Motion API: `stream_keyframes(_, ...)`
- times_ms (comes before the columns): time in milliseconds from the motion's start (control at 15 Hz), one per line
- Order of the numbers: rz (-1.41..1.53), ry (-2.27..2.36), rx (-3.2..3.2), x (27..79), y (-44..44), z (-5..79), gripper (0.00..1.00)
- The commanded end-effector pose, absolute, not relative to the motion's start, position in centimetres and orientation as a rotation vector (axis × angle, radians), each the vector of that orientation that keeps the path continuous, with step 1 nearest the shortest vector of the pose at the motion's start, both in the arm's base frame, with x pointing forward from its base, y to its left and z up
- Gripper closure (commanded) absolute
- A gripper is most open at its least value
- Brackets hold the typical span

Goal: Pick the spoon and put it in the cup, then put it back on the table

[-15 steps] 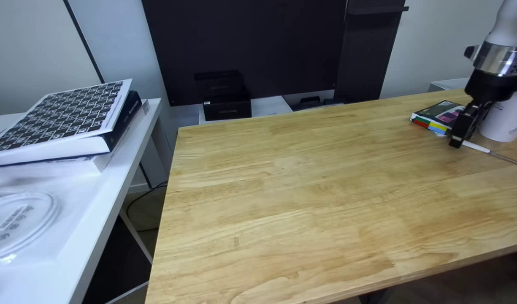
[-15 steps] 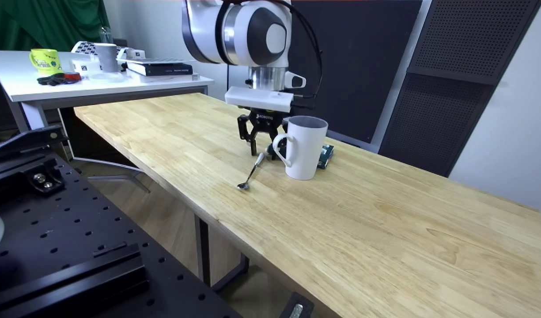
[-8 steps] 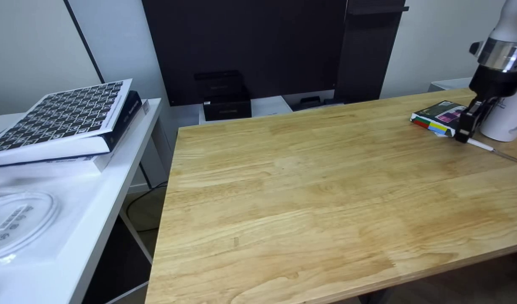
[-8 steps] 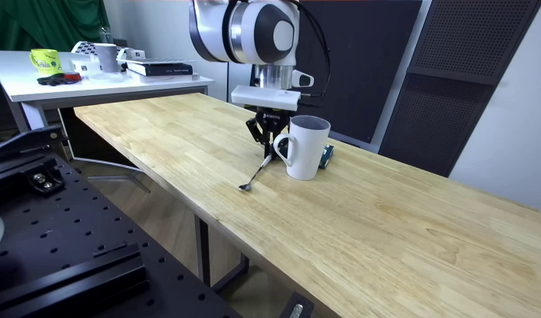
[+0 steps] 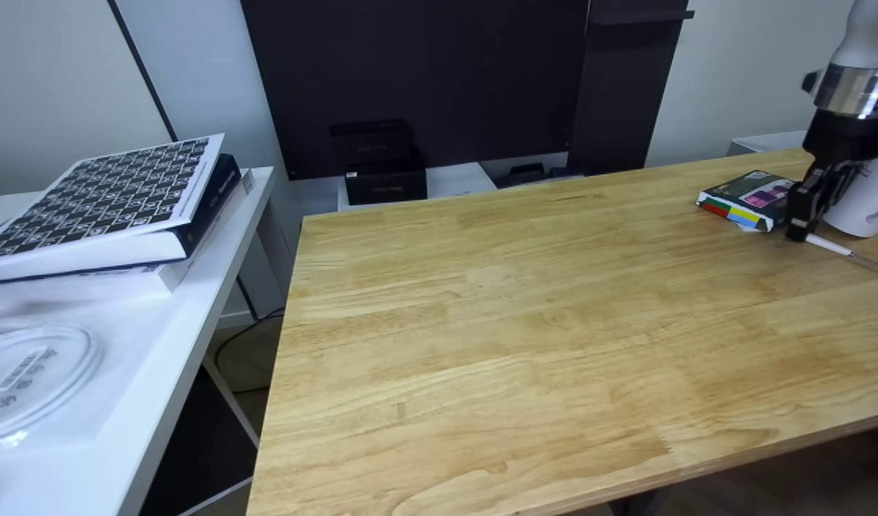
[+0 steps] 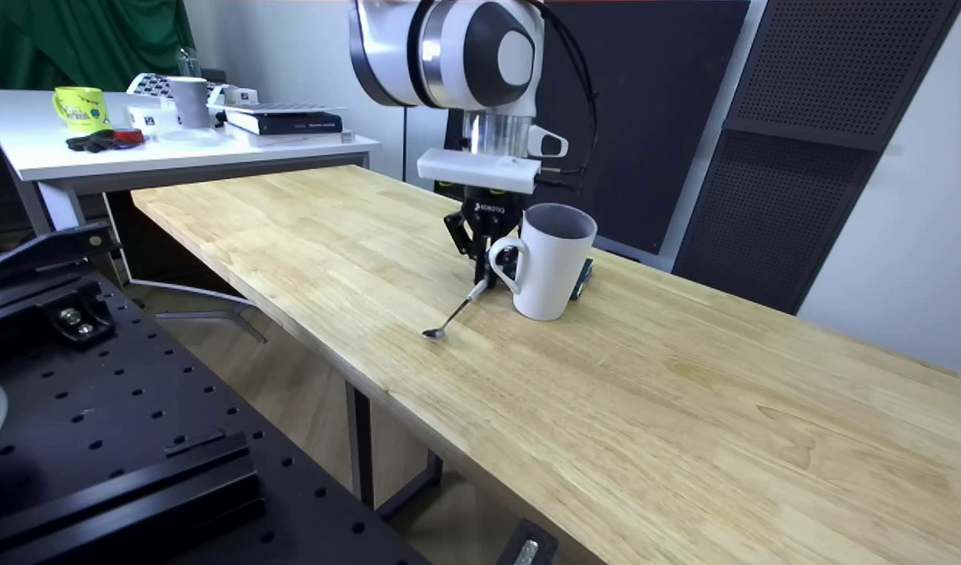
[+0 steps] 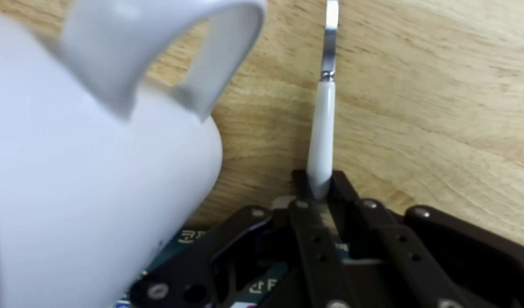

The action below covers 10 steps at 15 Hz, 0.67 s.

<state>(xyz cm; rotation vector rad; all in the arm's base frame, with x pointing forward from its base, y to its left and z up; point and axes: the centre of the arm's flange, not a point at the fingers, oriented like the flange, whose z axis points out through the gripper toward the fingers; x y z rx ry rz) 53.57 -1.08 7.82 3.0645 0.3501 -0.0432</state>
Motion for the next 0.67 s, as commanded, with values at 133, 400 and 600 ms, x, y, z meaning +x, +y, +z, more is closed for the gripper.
stream_keyframes(133,-0.099,0.324,3.04,55.3,-0.1,8.8,0.96)
stream_keyframes(400,-0.146,0.331,3.036,55.8,0.2,8.6,0.96)
stream_keyframes(600,-0.135,0.345,3.038,56.7,0.7,9.6,0.96)
